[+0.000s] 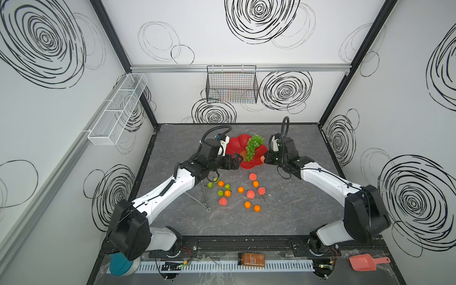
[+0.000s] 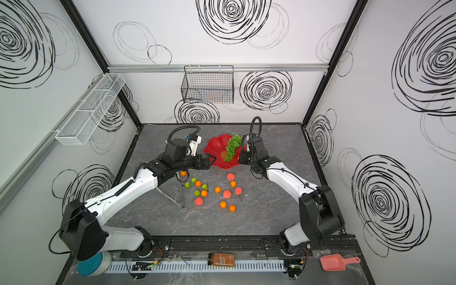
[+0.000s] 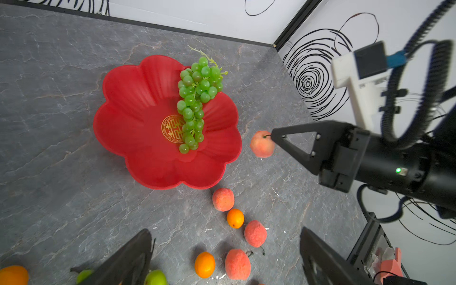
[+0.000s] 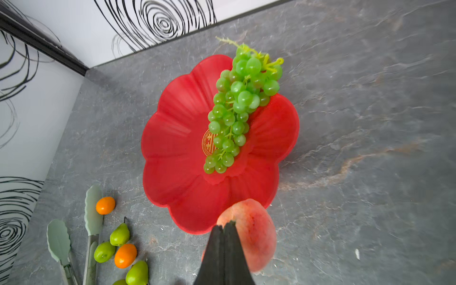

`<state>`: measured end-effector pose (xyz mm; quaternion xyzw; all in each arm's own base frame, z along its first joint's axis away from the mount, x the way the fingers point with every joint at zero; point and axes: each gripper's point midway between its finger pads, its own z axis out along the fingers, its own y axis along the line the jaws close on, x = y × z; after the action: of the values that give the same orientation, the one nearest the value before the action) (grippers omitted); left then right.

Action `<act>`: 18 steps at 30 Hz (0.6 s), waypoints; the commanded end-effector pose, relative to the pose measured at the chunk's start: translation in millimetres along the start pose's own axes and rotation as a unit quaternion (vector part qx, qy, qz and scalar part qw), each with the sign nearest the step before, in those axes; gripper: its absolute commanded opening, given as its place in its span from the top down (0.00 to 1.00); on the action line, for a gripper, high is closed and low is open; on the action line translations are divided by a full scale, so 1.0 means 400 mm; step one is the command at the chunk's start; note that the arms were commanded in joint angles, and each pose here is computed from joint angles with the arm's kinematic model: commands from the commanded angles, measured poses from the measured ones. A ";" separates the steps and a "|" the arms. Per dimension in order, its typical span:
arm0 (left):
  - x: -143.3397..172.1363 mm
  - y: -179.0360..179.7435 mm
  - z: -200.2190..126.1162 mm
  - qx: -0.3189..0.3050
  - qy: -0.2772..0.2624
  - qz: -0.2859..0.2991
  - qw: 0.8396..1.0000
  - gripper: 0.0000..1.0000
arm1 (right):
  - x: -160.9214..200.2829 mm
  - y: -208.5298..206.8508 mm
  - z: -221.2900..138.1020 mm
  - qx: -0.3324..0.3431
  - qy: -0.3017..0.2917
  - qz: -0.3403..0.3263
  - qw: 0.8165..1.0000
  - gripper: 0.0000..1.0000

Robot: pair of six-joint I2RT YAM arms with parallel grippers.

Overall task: Arrange fruit in a fruit bowl
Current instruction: Place the fruit in the fruit bowl.

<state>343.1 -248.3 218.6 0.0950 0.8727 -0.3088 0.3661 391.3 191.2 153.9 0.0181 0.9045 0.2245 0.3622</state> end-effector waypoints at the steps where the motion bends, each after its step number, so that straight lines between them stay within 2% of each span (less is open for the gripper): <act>1: -0.042 -0.005 0.005 0.006 -0.015 0.027 1.000 0.04 | -0.039 0.061 0.033 -0.054 0.000 -0.010 0.999 1.00; 4: -0.045 0.020 0.013 0.003 -0.021 0.024 0.999 0.04 | -0.023 0.095 0.081 -0.074 0.026 -0.017 0.997 1.00; 10: -0.019 0.103 0.021 -0.020 -0.016 -0.002 1.000 0.04 | -0.002 0.152 0.182 -0.077 0.069 -0.040 0.994 1.00; 14: -0.007 0.128 0.023 -0.031 -0.009 -0.010 0.999 0.04 | 0.002 0.187 0.244 -0.080 0.091 -0.048 0.991 1.00; 18: 0.000 0.144 0.030 -0.042 0.000 -0.012 0.999 0.04 | -0.003 0.167 0.313 -0.047 0.108 -0.041 0.992 1.00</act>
<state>367.1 -210.1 187.4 0.0621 0.8875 -0.2795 0.3611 462.2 304.5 114.3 -0.0658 0.9134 0.2772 0.2907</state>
